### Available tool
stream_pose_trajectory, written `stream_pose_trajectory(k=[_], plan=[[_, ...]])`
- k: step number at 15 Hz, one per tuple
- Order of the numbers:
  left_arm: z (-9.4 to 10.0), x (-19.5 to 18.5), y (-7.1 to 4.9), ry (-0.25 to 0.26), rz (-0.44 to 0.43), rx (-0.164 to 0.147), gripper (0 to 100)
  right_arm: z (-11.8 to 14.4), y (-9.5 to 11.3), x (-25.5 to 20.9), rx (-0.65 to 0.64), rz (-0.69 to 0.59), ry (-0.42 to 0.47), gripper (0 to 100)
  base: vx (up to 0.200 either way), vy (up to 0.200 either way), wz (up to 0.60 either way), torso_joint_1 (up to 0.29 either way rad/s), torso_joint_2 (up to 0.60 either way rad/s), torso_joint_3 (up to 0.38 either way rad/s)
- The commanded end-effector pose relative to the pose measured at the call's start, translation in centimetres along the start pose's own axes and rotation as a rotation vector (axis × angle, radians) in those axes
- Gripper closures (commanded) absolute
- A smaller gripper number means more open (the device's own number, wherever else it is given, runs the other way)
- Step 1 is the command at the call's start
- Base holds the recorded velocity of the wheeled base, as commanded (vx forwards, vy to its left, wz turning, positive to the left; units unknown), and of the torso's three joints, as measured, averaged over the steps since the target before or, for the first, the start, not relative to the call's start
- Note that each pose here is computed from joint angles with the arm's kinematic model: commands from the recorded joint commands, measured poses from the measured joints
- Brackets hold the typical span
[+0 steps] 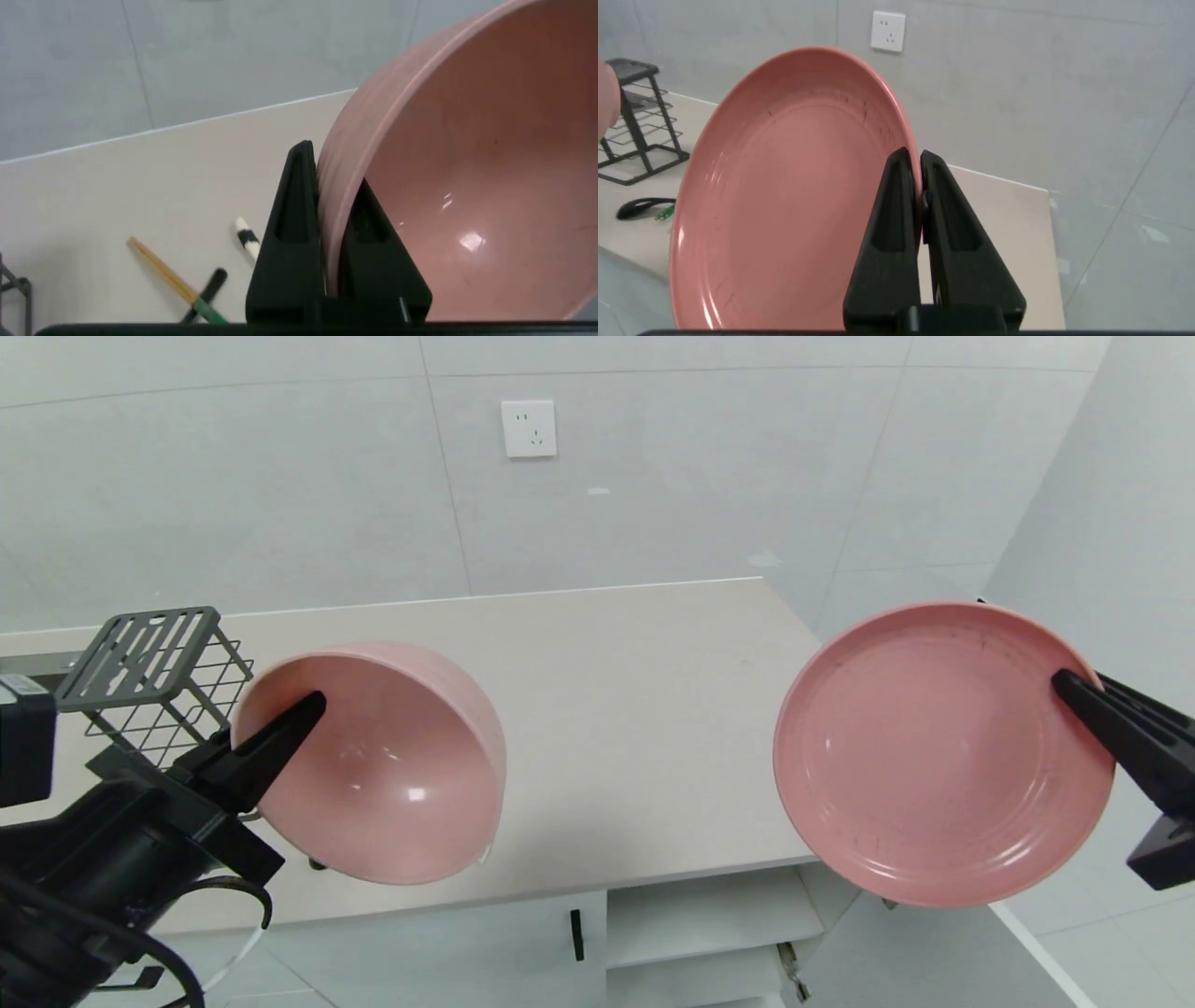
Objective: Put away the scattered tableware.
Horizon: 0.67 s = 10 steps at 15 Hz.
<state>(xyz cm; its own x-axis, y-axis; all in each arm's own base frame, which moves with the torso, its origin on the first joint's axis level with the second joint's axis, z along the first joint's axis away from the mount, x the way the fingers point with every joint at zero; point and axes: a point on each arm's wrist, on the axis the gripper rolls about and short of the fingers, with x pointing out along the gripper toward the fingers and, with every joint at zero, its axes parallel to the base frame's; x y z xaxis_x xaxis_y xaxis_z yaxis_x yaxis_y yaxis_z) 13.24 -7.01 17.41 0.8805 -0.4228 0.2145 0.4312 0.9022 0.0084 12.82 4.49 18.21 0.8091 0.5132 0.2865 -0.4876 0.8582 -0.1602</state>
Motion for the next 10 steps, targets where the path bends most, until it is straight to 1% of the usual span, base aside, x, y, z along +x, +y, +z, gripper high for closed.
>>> stream_pose_trajectory(k=[1,4,5,10], plan=[[-0.4,0.1,-0.2,0.02,-0.01,-0.001,100,-0.6,0.0,0.3,0.006,0.002,0.025,100,-0.2,0.0,0.0,-0.012,0.0,0.007],[-0.8,0.0,-0.2,0.04,-0.012,-0.001,100,-1.2,-0.1,0.6,0.013,0.004,0.044,100,0.0,0.0,0.0,0.0,0.0,0.0],[-0.8,0.0,-0.2,0.041,-0.012,-0.001,100,-1.3,0.0,0.6,0.013,0.004,0.046,100,0.0,0.0,-0.6,-0.002,0.0,0.007],[-0.8,-0.1,-0.3,0.044,-0.018,-0.002,100,-1.7,0.0,0.7,0.017,0.007,0.062,100,0.0,0.0,0.0,0.0,0.0,0.0]])
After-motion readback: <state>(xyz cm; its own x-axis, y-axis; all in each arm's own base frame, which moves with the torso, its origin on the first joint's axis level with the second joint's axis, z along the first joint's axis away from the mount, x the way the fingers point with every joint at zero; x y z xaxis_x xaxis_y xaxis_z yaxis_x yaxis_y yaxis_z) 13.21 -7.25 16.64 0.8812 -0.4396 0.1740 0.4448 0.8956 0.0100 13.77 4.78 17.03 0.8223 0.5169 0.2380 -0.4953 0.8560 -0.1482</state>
